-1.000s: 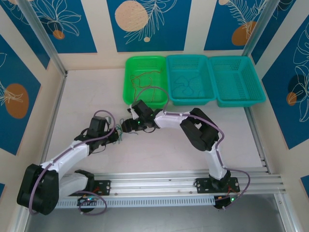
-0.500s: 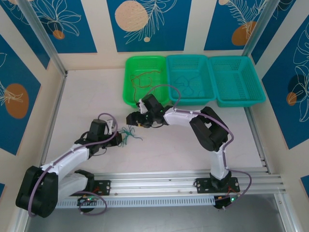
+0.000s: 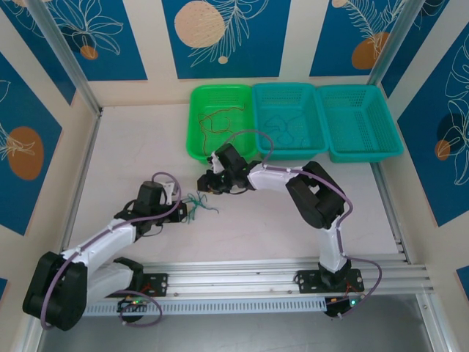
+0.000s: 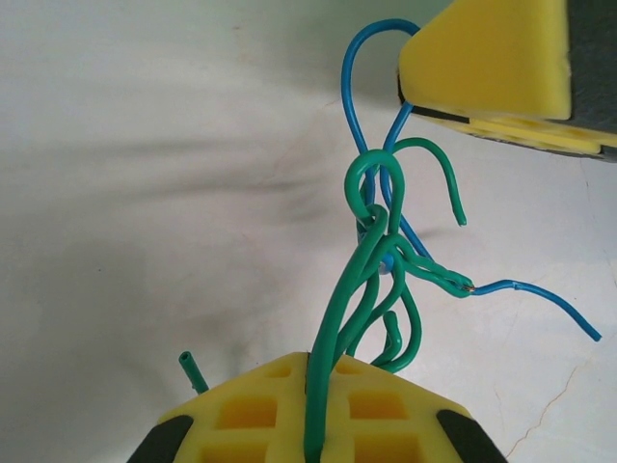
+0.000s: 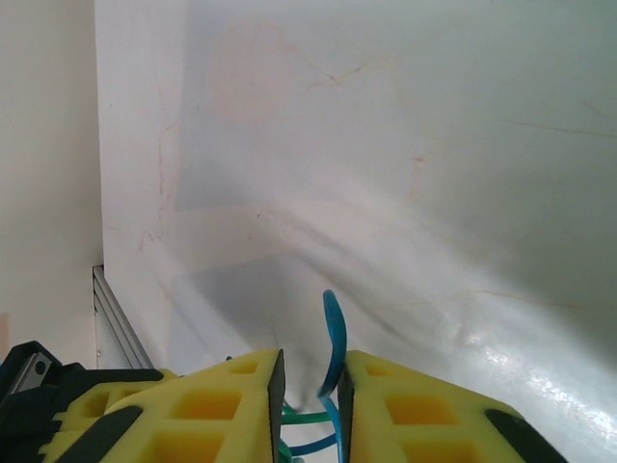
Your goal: Untangle the cables
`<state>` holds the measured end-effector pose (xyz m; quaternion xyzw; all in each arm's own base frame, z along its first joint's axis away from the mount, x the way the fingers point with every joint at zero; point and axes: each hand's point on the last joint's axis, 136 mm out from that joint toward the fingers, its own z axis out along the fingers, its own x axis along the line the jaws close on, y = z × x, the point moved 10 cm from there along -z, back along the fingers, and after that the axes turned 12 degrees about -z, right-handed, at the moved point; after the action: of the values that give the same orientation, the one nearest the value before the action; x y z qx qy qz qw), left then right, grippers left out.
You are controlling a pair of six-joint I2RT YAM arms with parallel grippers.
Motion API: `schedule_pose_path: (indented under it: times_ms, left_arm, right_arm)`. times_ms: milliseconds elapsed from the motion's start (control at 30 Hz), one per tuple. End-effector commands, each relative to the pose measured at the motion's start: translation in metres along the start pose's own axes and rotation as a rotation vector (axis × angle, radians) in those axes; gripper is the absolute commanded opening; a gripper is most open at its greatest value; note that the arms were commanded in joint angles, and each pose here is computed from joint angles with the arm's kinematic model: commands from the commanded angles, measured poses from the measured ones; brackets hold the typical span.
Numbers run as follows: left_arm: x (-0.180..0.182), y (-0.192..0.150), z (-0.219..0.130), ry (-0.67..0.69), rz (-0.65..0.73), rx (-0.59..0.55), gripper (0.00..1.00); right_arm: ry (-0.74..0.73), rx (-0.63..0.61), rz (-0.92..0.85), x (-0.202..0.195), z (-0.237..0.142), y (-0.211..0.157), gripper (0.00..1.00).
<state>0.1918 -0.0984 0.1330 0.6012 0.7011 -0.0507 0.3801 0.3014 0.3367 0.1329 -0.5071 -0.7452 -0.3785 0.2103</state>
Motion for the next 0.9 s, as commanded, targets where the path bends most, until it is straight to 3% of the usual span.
schedule_pose_path:
  times_ms: [0,100,200,467,667,867]
  left_arm:
    - [-0.011,0.007,-0.007,-0.041,0.062,-0.044,0.00]
    - [-0.012,0.007,-0.009,-0.047,0.068,-0.060,0.00]
    - [-0.011,0.006,-0.010,-0.034,0.067,-0.067,0.00]
    - [0.000,0.004,-0.015,0.092,0.055,-0.079,0.00]
    - [0.005,0.005,-0.017,0.179,0.037,-0.098,0.00]
    - [-0.006,0.009,-0.009,0.054,0.073,-0.070,0.00]
  right_arm:
    - [-0.020,-0.005,-0.002,-0.002,0.003,0.005,0.25]
    - [-0.034,-0.002,-0.011,-0.006,0.004,0.004,0.21]
    - [-0.055,-0.025,0.003,-0.011,-0.001,0.004,0.00]
    - [-0.107,-0.194,0.074,-0.037,-0.065,0.001,0.00]
    - [-0.161,-0.286,0.138,-0.059,-0.124,-0.022,0.00]
    - [-0.149,-0.426,0.031,-0.030,-0.180,-0.037,0.00]
